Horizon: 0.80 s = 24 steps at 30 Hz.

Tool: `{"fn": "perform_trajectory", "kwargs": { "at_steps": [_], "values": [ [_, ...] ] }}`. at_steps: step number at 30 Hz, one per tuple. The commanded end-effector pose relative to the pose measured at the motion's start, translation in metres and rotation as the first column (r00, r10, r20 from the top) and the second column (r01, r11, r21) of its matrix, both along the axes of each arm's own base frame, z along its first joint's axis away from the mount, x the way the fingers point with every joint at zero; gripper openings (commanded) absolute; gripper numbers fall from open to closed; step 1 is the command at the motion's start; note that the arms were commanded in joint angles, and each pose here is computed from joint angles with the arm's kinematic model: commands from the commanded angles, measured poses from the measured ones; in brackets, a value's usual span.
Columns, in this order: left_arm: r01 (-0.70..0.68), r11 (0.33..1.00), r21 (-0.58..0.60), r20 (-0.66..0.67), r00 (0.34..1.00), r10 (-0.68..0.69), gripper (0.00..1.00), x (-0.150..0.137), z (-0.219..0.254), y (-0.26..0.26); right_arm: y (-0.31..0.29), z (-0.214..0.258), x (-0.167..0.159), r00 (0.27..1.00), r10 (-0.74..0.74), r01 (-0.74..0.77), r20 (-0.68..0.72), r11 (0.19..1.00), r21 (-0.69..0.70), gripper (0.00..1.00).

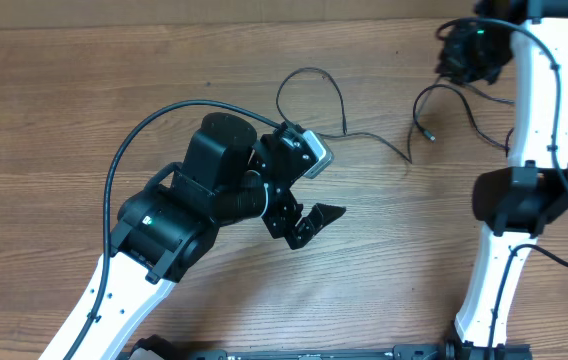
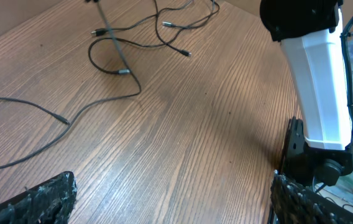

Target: Untangle cables

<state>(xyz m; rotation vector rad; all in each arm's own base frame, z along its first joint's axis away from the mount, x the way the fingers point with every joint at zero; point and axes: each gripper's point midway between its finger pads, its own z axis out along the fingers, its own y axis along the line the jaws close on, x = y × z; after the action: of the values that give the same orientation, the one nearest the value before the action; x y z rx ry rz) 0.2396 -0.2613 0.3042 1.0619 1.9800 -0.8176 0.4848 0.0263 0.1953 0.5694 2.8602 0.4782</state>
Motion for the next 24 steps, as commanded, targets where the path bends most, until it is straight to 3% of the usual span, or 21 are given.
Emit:
{"fn": "perform_trajectory", "kwargs": {
  "at_steps": [1, 18, 21, 24],
  "values": [
    [0.000, 1.000, -0.005, 0.025, 1.000, 0.000, 1.00, 0.003, 0.007, 0.000, 0.039, 0.003, -0.006, 0.993, 0.114, -0.114, 0.013, 0.993, -0.017, 0.04],
    [0.000, 1.000, -0.005, 0.025, 1.000, 0.000, 1.00, 0.003, 0.007, 0.000, 0.225, -0.064, -0.033, 0.873, 0.486, -0.476, 0.030, 0.864, -0.165, 0.04],
    [0.000, 1.000, -0.005, 0.025, 1.000, 0.000, 1.00, 0.003, 0.007, 0.000, 0.239, -0.075, -0.041, 0.855, 0.519, -0.509, 0.019, 0.844, -0.169, 0.21],
    [0.000, 1.000, -0.005, 0.025, 1.000, 0.000, 0.99, 0.003, 0.007, 0.000, 0.244, -0.082, -0.048, 0.824, 0.566, -0.556, 0.005, 0.811, -0.181, 0.64]
  ]
}}
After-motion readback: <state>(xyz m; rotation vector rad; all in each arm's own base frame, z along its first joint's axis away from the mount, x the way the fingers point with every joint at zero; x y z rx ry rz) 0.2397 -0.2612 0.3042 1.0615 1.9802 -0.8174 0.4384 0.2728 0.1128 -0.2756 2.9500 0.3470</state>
